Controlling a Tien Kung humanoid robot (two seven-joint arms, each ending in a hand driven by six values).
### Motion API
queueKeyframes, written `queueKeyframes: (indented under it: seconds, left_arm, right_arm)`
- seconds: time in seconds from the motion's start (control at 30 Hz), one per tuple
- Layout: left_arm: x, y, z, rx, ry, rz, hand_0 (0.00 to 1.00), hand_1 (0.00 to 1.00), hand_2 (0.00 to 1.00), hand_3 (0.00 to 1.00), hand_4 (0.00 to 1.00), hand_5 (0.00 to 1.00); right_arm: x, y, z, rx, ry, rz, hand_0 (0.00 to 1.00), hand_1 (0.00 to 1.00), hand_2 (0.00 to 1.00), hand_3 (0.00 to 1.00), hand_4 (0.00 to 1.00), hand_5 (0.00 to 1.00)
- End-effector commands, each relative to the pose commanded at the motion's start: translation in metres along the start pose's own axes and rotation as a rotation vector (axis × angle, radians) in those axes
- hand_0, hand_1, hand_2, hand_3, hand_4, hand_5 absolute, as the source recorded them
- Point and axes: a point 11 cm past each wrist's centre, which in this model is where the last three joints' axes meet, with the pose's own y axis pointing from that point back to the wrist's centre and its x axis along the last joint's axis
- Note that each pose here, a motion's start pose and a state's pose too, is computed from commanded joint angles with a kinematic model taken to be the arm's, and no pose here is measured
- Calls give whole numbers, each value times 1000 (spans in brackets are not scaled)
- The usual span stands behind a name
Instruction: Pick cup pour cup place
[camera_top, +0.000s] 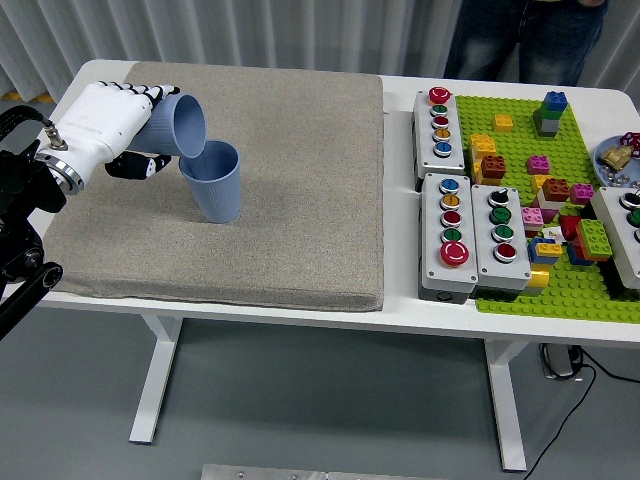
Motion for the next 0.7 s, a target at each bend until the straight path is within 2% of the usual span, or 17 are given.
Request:
queueKeyframes:
  seconds: [0.7]
  left_arm:
    - [6, -2, 1, -1, 0, 23, 604, 628, 770, 737, 216, 2]
  right_arm:
    - [0, 1, -2, 6, -3, 0, 747, 699, 752, 608, 105, 254]
